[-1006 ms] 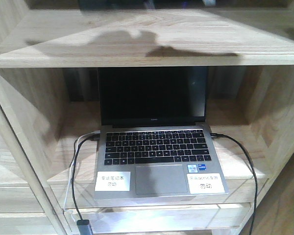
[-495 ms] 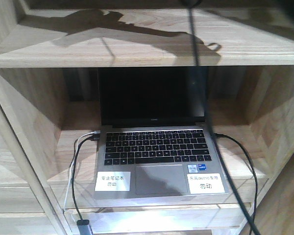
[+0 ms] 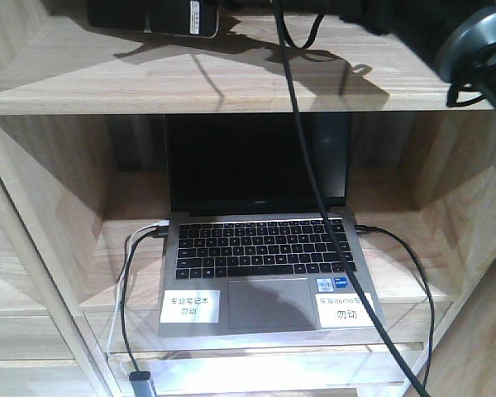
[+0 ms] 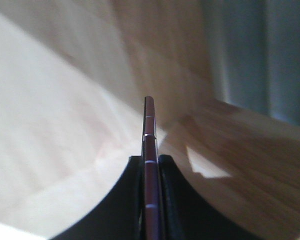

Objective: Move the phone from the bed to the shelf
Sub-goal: 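Lower the phone onto the upper shelf and open the right gripper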

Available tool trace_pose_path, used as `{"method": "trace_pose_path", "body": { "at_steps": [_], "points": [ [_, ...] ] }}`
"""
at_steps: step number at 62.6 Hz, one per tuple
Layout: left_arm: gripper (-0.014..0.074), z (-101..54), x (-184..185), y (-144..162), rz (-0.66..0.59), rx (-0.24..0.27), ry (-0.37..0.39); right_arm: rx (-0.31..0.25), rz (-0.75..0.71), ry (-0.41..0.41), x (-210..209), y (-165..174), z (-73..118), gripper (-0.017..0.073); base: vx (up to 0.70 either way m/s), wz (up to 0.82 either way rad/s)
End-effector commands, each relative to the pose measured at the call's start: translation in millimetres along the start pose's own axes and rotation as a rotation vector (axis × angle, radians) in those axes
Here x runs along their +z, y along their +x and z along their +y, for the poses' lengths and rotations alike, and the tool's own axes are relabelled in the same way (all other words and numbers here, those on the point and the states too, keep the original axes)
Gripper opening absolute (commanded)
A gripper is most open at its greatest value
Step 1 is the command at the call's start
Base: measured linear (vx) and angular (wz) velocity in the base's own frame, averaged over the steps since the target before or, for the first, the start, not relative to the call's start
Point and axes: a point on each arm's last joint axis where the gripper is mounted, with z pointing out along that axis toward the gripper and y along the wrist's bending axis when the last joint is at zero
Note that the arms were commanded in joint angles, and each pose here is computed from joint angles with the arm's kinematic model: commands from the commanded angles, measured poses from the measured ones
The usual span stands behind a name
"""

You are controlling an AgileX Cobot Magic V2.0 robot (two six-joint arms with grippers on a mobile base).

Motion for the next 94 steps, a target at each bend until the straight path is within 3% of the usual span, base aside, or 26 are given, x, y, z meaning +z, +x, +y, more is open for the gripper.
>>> {"method": "trace_pose_path", "body": {
  "at_steps": [1,26,39,51,63,72,83,94],
  "points": [
    [0.0001,0.2,-0.3,-4.3,-0.071,-0.009,-0.003,-0.027,-0.143,0.029,-18.6,-36.0,15.6,-0.0002,0.0,0.0],
    [0.0001,0.2,-0.3,-4.3,-0.071,-0.009,-0.003,-0.027,-0.11,0.065,-7.3,-21.4,0.6,0.0006,0.0,0.0],
    [0.0001,0.2,-0.3,-4.3,-0.071,-0.009,-0.003,-0.031,-0.117,0.079,-7.4,-22.1,-0.6,0.0074,0.0,0.0],
    [0.0001,0.2,-0.3,-4.3,-0.071,-0.009,-0.003,-0.043,-0.115,0.093,-7.5,-22.0,-1.8,0.0289,0.0,0.0],
    [0.0001,0.2,-0.3,-4.3,-0.071,-0.009,-0.003,-0.074,-0.117,0.127,-8.9,-23.5,-3.6,0.0599,0.0,0.0],
    [0.0001,0.2,-0.3,-4.3,-0.071,-0.009,-0.003,-0.101,-0.106,0.142,-11.2,-25.2,-2.5,0.0716,0.0,0.0],
    [0.0001,0.2,-0.3,-4.3,-0.071,-0.009,-0.003,-0.102,-0.108,0.136,-14.5,-28.9,1.7,0.0701,0.0,0.0],
    [0.0001,0.2,-0.3,-4.3,-0.071,-0.009,-0.003,-0.105,-0.099,0.143,-23.9,-37.4,10.7,0.0589,0.0,0.0]
  ]
}}
